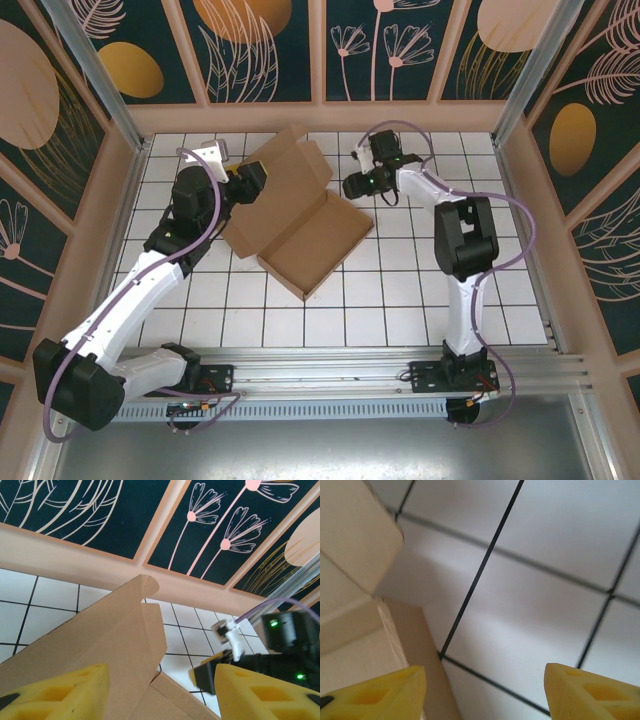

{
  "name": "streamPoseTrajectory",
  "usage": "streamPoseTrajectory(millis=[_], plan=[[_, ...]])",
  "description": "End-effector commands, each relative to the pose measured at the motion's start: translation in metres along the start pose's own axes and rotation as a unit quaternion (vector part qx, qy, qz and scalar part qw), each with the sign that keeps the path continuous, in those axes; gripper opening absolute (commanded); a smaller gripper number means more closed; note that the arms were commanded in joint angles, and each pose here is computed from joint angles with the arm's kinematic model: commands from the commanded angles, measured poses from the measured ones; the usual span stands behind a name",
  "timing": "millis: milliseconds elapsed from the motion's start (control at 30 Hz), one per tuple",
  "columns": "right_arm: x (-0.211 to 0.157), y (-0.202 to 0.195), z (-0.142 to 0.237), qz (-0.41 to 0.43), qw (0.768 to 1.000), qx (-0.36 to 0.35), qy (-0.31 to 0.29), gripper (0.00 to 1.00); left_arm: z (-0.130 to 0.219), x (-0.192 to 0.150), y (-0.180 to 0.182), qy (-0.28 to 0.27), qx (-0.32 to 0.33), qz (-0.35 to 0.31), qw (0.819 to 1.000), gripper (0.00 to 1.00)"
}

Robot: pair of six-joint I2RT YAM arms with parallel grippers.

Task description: Fold the paper box

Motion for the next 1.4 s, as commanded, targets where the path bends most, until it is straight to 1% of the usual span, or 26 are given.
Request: streamPoseTrajectory(millis=[0,133,267,433,533,733,833,967,1100,1200,1367], plan=[[-0.001,0.027,-0.004,0.023,0.997,0.077,0.013,0.64,0.007,0.009,-0.007,-0.018,-0.017,-0.003,1.0,0.58],[-0.008,0.037,-0.014,0.024,0.996,0.088,0.021,0.6,0.006,0.008,-0.009,-0.014,-0.024,0.001,1.0,0.58],[-0.013,0.041,-0.02,0.034,0.997,0.065,0.036,0.54,0.006,0.008,-0.01,-0.012,-0.027,0.003,1.0,0.58],[-0.016,0.053,-0.014,0.045,0.996,0.07,0.027,0.47,0.007,0.008,-0.009,-0.013,-0.026,0.002,1.0,0.58],[-0.018,0.056,-0.007,0.052,0.997,0.053,0.023,0.47,0.007,0.008,-0.009,-0.014,-0.025,0.001,1.0,0.58],[-0.006,0.067,0.018,0.065,0.997,0.048,-0.02,0.45,0.006,0.008,-0.009,-0.013,-0.024,0.001,1.0,0.58],[-0.007,0.074,0.019,0.076,0.996,0.053,-0.009,0.46,0.005,0.007,-0.009,-0.011,-0.025,0.001,1.0,0.58],[-0.01,0.081,0.011,0.083,0.994,0.069,0.006,0.5,0.005,0.008,-0.009,-0.012,-0.024,0.001,1.0,0.58],[-0.015,0.082,0.001,0.082,0.994,0.072,0.024,0.49,0.006,0.007,-0.008,-0.013,-0.022,0.0,1.0,0.58],[-0.022,0.084,-0.006,0.09,0.993,0.056,0.042,0.44,0.006,0.008,-0.008,-0.013,-0.022,-0.001,1.0,0.58],[-0.035,0.087,-0.015,0.104,0.992,0.03,0.07,0.31,0.006,0.008,-0.008,-0.014,-0.023,-0.001,1.0,0.58]])
Point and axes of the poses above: each hand's point on the last joint's axis, 136 mm out from that joint toward the fingers, its own z axis back along the fingers, its own y axis along the line the jaws close on, x = y × z, the point moved 4 cm from there along z, back along the fingers, and after that the axes turned 13 degrees about z, right-handed, at the moved point
